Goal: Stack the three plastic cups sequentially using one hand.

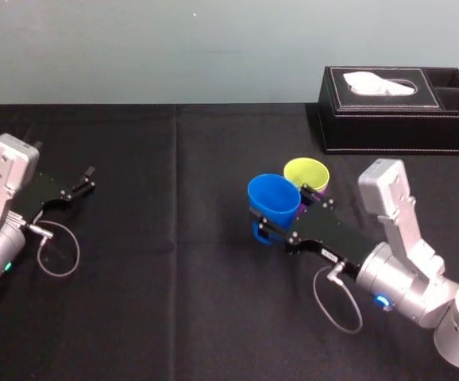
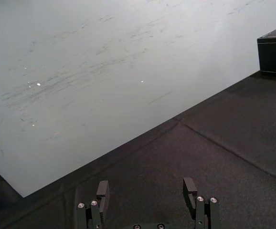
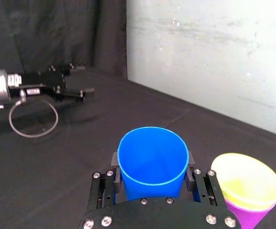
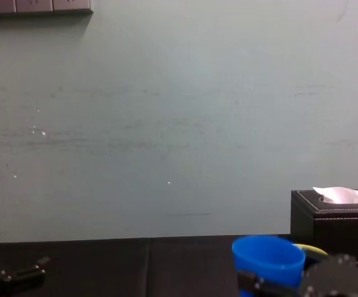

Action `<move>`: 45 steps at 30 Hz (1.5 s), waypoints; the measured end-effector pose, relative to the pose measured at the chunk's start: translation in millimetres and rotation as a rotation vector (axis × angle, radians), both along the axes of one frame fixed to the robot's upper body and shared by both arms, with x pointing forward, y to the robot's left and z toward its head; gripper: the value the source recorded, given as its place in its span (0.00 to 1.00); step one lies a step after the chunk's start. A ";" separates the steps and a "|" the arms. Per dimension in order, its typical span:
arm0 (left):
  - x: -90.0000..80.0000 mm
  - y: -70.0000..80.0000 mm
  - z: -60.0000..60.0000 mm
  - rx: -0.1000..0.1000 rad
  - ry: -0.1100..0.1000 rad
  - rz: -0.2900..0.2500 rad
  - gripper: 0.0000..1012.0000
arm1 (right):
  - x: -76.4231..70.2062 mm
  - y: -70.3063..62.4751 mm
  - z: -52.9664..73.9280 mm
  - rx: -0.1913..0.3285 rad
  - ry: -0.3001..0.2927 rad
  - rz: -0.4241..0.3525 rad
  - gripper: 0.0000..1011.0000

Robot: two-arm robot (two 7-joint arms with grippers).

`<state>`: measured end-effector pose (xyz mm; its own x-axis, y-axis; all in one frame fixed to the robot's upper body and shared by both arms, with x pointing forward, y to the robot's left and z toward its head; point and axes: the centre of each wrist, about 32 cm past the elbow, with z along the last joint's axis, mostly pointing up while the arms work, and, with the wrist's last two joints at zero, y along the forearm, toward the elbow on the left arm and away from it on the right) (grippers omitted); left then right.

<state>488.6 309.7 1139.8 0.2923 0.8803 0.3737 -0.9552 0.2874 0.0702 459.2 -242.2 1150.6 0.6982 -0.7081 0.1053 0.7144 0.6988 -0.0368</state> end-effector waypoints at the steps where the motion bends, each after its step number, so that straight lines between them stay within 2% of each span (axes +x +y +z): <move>1: 0.0 0.0 0.0 0.000 0.000 0.000 1.00 | 0.4 -0.9 2.9 0.002 -0.001 0.001 0.72; 6: 0.0 0.0 0.0 0.000 0.000 0.000 1.00 | 5.3 -6.0 20.3 0.002 -0.016 0.006 0.72; 11: 0.0 0.0 0.0 0.000 0.000 0.000 1.00 | 16.3 -13.1 40.2 -0.012 -0.039 0.010 0.72; 17: 0.0 0.0 0.0 0.000 0.000 0.000 1.00 | 26.5 -19.8 54.4 -0.023 -0.067 0.001 0.72; 22: 0.0 0.0 0.0 0.000 0.000 0.000 1.00 | 34.0 -24.7 57.6 -0.021 -0.064 -0.012 0.72; 33: 0.0 0.0 0.0 0.000 0.000 0.000 1.00 | 53.8 -37.6 55.5 -0.016 -0.041 -0.051 0.72; 45: 0.0 0.0 0.0 0.000 0.000 0.000 1.00 | 61.9 -38.9 48.2 -0.018 -0.024 -0.062 0.72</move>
<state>488.6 309.7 1139.8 0.2923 0.8803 0.3737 -0.9553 0.2873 0.0703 521.1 -281.1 1198.9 0.6503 -0.7477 0.1342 0.7569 0.6527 -0.0311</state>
